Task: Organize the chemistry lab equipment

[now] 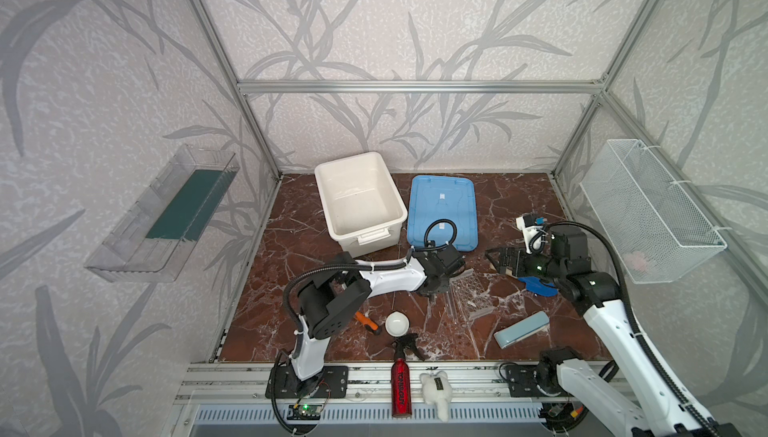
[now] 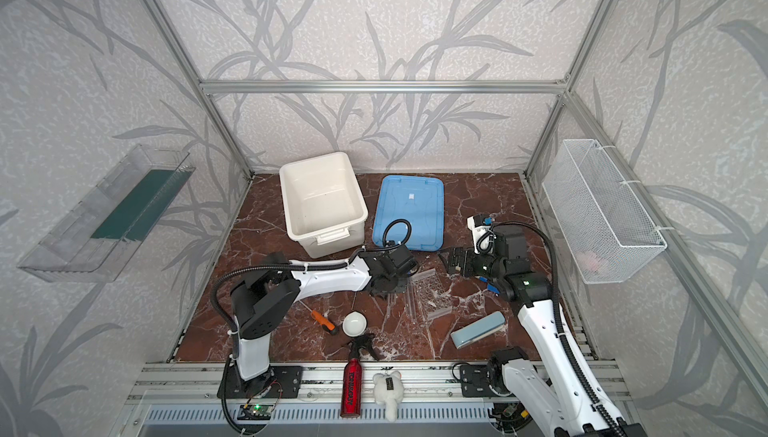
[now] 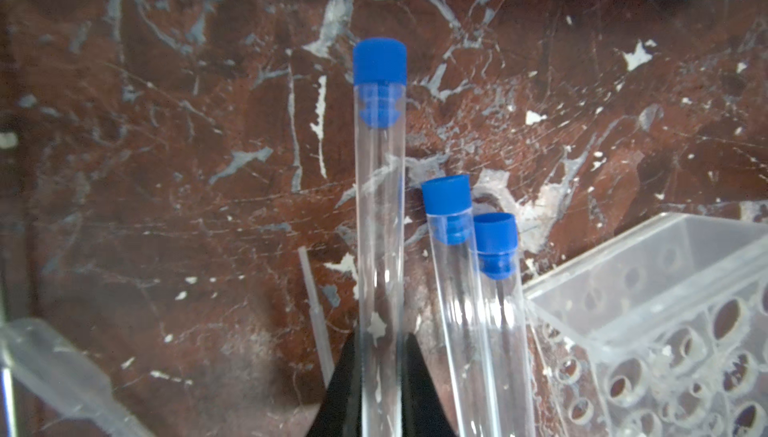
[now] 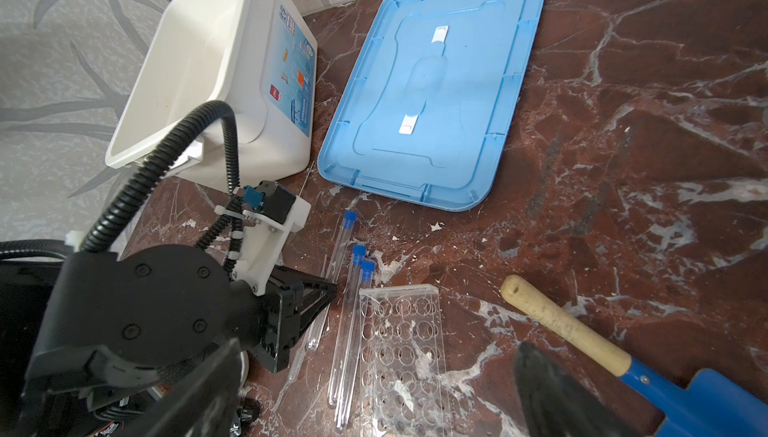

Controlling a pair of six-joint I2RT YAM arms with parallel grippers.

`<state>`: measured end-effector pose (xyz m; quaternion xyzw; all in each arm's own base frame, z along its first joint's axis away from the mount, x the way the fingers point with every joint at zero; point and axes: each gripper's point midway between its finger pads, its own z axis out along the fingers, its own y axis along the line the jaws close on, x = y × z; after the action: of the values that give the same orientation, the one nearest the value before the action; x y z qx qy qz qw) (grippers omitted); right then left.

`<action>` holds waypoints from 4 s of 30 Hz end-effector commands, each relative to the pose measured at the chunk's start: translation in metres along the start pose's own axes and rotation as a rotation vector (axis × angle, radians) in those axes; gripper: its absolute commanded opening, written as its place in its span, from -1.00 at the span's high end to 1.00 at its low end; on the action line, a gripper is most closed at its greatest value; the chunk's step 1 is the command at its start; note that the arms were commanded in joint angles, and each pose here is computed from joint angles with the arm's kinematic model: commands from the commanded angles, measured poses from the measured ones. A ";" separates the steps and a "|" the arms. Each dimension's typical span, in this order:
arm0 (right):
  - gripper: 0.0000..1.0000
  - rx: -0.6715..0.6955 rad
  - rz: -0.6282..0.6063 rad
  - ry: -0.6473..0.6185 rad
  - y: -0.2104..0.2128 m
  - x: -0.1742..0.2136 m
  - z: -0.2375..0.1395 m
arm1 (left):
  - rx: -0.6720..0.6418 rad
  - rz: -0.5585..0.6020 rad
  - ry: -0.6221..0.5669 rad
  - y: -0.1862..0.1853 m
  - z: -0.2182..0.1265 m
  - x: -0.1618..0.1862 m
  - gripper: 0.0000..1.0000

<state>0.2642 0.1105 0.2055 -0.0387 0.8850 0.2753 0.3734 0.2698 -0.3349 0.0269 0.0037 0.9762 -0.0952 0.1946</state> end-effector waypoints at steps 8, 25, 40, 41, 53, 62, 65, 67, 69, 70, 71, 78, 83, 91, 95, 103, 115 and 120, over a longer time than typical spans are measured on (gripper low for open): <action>-0.98 -0.114 0.057 0.018 0.015 -0.013 0.018 | 0.226 0.040 -0.176 -0.022 -0.035 -0.025 0.76; -0.54 -0.270 0.030 0.235 0.062 -0.003 0.107 | 0.528 0.268 -0.412 -0.044 -0.089 -0.029 0.79; 0.33 -0.308 0.058 0.282 0.069 0.008 0.132 | 0.542 0.278 -0.428 -0.046 -0.091 -0.025 0.79; 0.40 -0.309 0.059 0.288 0.069 0.009 0.132 | 0.547 0.278 -0.430 -0.048 -0.092 -0.025 0.79; 0.77 -0.288 0.049 0.281 0.067 0.011 0.122 | 0.529 0.278 -0.422 -0.050 -0.087 -0.027 0.43; 0.76 -0.072 -0.182 0.005 0.043 -0.018 0.076 | 0.640 0.182 -0.388 -0.069 -0.119 -0.035 -0.93; 0.75 -0.007 -0.253 -0.116 0.035 -0.025 0.059 | 0.631 0.105 -0.321 -0.072 -0.118 -0.034 -0.96; 0.75 0.023 -0.273 -0.188 0.030 -0.028 0.051 | 0.631 0.076 -0.290 -0.074 -0.116 -0.034 -0.96; 0.74 0.043 -0.293 -0.245 0.026 -0.030 0.045 | 0.632 0.065 -0.271 -0.076 -0.114 -0.032 -0.94; 0.74 0.052 -0.301 -0.266 0.023 -0.030 0.043 | 0.631 0.063 -0.261 -0.077 -0.112 -0.031 -0.94; 0.74 0.052 -0.315 -0.290 0.023 -0.031 0.041 | 0.625 0.065 -0.252 -0.077 -0.111 -0.030 -0.93; 0.76 0.046 -0.367 -0.361 0.022 -0.029 0.043 | 0.550 0.063 -0.199 -0.071 -0.089 -0.024 -0.98; 0.76 0.049 -0.374 -0.371 0.020 -0.029 0.048 | 0.526 0.068 -0.167 -0.070 -0.078 -0.018 -0.98; 0.76 0.057 -0.396 -0.358 0.017 -0.023 0.058 | 0.519 0.054 -0.153 -0.070 -0.070 -0.016 -0.98; 0.77 0.072 -0.409 -0.349 0.016 -0.017 0.062 | 0.518 0.050 -0.152 -0.069 -0.070 -0.016 -0.97; 0.76 0.095 -0.417 -0.333 0.008 -0.006 0.069 | 0.506 0.034 -0.154 -0.064 -0.066 -0.016 -0.97; 0.30 0.104 -0.455 -0.329 0.008 0.008 0.074 | 0.310 0.018 -0.173 -0.029 -0.057 -0.021 -0.85; -0.19 0.126 -0.382 -0.368 0.008 -0.003 0.057 | 0.215 0.054 -0.131 -0.018 -0.054 -0.016 -0.46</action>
<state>0.3006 0.1533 0.1582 -0.1622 0.8043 0.1455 0.5529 0.2604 -0.3560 0.0915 0.0474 0.9312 -0.2471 0.2636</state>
